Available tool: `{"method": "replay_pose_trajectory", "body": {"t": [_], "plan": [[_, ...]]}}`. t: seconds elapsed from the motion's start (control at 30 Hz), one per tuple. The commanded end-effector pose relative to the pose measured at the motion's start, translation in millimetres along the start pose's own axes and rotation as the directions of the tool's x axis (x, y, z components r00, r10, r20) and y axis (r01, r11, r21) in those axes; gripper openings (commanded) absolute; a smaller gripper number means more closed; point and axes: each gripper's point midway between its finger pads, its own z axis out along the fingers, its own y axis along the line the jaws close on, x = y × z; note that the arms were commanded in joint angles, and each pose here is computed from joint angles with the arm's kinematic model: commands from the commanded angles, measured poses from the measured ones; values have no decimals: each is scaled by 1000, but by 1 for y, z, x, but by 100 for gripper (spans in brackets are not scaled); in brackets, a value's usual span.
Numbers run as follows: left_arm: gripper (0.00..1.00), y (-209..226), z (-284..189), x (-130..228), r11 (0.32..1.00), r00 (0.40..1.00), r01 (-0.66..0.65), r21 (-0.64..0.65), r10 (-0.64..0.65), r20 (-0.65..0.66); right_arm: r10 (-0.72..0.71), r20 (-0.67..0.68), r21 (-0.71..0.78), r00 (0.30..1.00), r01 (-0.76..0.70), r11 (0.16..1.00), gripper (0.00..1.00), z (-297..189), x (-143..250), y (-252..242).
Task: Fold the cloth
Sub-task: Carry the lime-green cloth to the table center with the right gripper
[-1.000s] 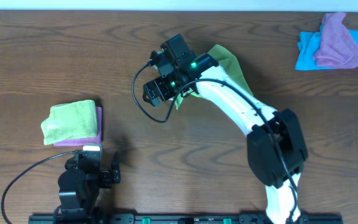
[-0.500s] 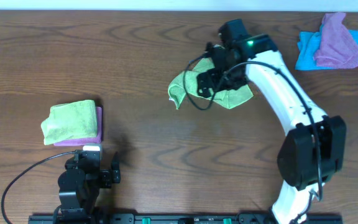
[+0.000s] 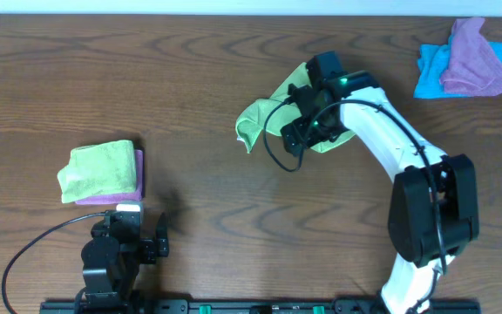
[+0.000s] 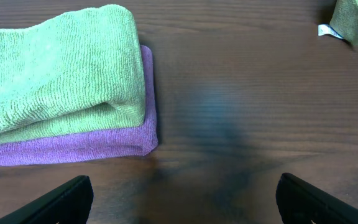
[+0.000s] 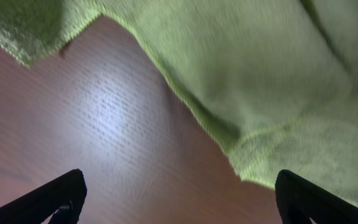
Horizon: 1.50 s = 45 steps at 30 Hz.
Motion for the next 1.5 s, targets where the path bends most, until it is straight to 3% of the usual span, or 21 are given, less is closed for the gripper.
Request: {"method": "replay_pose_trajectory", "body": {"t": [0.0, 0.17, 0.77, 1.03, 1.1, 1.13, 1.17, 1.33, 1.47], "plan": [[95, -1, 0, 3, 1000, 1000, 1, 1, -1, -8, -54, 2, 68, 999, 53, 996, 96, 1, -3, -1], [95, -1, 0, 3, 1000, 1000, 1, 1, -1, -8, -75, -12, 146, 997, 76, 986, 93, 7, -4, -8], [95, -1, 0, 3, 1000, 1000, 1, 1, -1, -8, -96, -103, 154, 990, 111, 982, 79, 55, 6, -19], [95, -1, 0, 3, 1000, 1000, 1, 1, -1, -8, -97, -96, 156, 991, 111, 982, 67, 62, 3, -20], [95, -1, 0, 3, 1000, 1000, 1, 1, -1, -8, -97, -93, 157, 991, 111, 981, 61, 62, 3, -20], [95, -1, 0, 3, 1000, 1000, 1, 1, -1, -8, -97, -90, 157, 991, 111, 981, 51, 62, 2, -20], [95, -1, 0, 3, 1000, 1000, 1, 1, -1, -8, -97, -88, 158, 991, 110, 981, 31, 63, 1, -20], [95, -1, 0, 3, 1000, 1000, 1, 1, -1, -8, -98, -84, 159, 992, 110, 981, 1, 63, 0, -21], [95, -1, 0, 3, 1000, 1000, 1, 1, -1, -8, -96, -94, 157, 991, 110, 981, 1, 61, 3, -20]]}}
